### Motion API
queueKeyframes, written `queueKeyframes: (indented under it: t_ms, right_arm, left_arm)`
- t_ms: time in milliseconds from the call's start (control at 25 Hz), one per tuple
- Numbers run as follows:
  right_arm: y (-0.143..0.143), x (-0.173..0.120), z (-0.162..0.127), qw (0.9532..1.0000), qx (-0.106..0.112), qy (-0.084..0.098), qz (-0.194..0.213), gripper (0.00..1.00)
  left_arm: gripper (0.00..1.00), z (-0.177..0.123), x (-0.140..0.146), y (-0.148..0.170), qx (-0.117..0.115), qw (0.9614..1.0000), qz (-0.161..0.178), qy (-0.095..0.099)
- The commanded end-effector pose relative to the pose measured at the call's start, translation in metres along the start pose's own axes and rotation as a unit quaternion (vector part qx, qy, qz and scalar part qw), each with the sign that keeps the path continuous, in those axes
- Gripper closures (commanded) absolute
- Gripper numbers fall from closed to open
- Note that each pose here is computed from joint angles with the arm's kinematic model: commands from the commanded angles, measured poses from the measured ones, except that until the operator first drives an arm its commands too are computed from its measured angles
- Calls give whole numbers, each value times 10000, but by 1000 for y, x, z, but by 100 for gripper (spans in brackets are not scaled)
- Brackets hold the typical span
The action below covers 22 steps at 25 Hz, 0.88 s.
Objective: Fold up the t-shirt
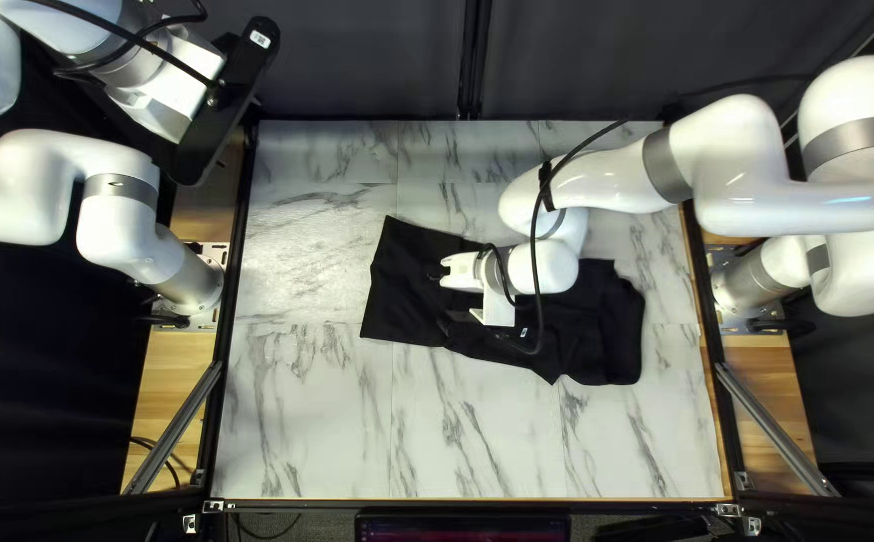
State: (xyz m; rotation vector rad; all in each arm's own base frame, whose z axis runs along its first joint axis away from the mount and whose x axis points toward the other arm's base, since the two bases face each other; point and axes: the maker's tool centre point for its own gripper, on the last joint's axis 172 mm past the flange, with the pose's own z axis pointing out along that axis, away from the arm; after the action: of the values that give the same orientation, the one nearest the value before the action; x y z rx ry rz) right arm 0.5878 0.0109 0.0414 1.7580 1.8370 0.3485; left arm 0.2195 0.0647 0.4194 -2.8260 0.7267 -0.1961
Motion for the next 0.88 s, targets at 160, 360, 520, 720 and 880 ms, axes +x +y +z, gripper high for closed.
queueKeyframes:
  t_ms: [160,360,520,720,880]
  right_arm:
    - [7,6,-3,9999,-73,9,77,0]
    - [4,7,4,9999,-38,37,103,0]
    - [3,7,3,9999,-24,48,114,0]
    - [5,4,6,9999,-44,28,122,0]
    - [15,-1,9,9999,-98,-4,115,0]
  left_arm:
    - [0,0,0,0,0,10000,0,0]
    - [0,0,0,0,0,10000,0,0]
    - [0,0,0,0,0,10000,0,0]
    - [0,0,0,0,0,10000,0,0]
    - [0,0,0,0,0,10000,0,0]
